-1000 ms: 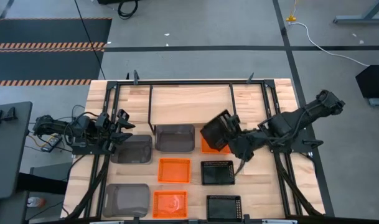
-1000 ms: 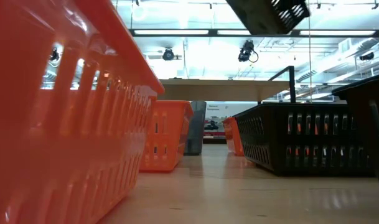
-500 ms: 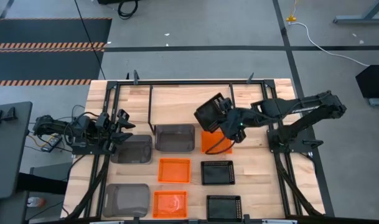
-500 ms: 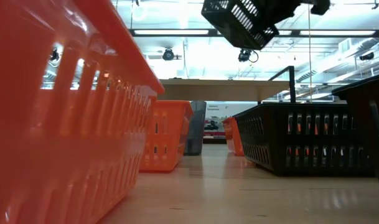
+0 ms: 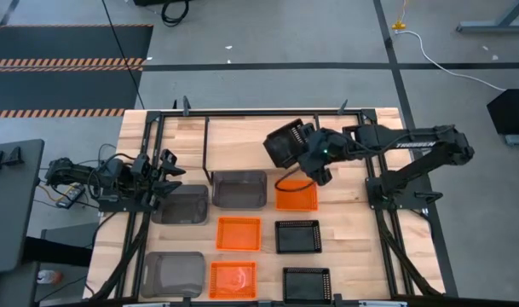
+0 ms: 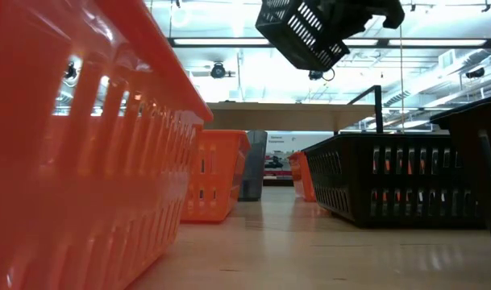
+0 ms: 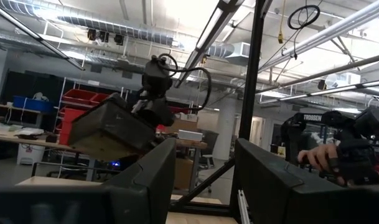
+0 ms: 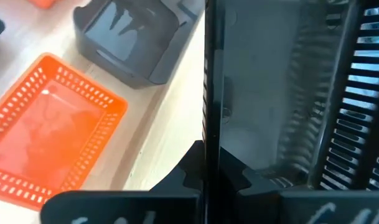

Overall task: Stack baskets on shelf by color
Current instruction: Put the top black bin on the shelf

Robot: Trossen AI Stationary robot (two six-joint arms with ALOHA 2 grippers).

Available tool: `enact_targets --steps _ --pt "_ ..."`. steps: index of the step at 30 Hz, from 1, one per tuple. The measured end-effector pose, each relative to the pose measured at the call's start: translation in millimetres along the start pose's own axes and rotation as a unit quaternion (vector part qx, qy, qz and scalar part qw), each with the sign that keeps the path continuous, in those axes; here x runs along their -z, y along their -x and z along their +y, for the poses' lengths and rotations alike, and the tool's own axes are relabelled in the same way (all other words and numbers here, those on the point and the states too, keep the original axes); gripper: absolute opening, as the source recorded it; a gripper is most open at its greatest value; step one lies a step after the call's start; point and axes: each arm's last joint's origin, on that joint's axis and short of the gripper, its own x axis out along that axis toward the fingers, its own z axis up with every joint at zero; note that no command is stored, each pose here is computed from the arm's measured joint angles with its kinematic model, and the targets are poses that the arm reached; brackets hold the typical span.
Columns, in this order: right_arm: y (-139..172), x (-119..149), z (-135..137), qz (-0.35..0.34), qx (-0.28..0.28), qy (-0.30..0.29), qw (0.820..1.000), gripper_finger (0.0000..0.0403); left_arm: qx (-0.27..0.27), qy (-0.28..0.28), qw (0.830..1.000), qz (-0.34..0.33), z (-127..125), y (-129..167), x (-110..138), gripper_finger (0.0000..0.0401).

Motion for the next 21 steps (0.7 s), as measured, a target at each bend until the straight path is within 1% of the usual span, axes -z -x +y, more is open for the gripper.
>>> enact_targets --steps 6,10,15,21 --pt "-3 7 -6 -0.018 -0.042 -0.073 0.996 0.002 0.0 -0.001 1.0 0.0 0 0 0 0.0172" --pt "-13 15 0 -0.012 -0.075 -0.087 0.993 0.0015 0.0 0.0 1.0 0.0 0 0 0 0.0172" --pt "-29 26 8 0.003 -0.079 -0.091 0.993 0.0014 0.0 0.0 1.0 0.0 0 0 0 0.0172" --pt "-35 30 6 0.015 -0.042 -0.096 0.994 0.0027 0.0 0.0 1.0 0.0 0 0 0 0.0172"
